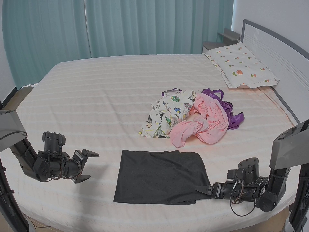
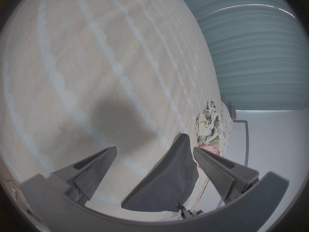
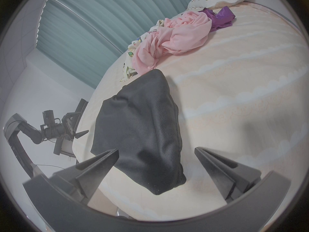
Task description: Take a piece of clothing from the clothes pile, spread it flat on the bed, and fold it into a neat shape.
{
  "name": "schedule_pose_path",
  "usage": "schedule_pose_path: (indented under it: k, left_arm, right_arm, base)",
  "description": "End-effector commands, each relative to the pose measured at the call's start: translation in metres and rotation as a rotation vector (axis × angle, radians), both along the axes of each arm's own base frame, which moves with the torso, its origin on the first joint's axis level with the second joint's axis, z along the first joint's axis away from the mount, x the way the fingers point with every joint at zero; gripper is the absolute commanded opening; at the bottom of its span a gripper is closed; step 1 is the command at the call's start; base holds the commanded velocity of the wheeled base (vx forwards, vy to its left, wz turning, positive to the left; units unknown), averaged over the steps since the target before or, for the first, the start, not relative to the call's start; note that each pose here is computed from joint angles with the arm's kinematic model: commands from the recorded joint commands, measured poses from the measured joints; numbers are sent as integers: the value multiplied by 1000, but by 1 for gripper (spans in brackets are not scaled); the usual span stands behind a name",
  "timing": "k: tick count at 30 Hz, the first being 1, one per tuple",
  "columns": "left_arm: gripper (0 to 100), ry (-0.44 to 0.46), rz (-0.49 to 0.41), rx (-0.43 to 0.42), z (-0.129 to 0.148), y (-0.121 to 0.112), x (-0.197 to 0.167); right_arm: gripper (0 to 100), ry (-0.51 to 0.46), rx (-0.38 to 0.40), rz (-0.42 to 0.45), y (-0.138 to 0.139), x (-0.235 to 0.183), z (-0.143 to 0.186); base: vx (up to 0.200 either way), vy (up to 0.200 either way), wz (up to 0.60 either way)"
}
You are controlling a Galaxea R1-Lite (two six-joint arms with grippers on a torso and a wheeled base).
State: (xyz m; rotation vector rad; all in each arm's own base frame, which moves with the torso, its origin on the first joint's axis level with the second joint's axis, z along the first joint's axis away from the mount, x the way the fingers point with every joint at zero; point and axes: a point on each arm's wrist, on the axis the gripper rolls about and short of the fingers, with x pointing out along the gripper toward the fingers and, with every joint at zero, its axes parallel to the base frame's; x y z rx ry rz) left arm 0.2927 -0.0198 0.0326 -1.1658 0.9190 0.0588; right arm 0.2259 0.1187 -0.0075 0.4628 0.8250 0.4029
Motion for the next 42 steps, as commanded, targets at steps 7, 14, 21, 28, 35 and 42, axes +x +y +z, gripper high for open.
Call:
schedule_pose_path:
  k: [7,14,21,28,35,42]
  left_arm:
    - [100,1,0,0,0,0,0]
    - [100,-1,0,-1,0,0,0]
    - [100,-1,0,-1,0,0,0]
    - [100,-1,0,-1,0,0,0]
    - [100,-1,1,1,0,0,0]
    - [100,1,2,0,0,0,0]
  right_arm:
    - [0,31,-66,48,-1,-13,-9]
    - [0,50,-142,103,-6,-23,-14]
    - [0,32,-137,89,-7,-19,-13]
    - [100,-67,-87,65,-8,-13,5]
    - [100,-214,17,-48,-7,44,20]
    - [100,-196,133,-132,18,116,-22]
  base:
    - [0,0,0]
    - [0,0,0]
    - [0,0,0]
    - [0,0,0]
    - [0,0,0]
    - [0,0,0]
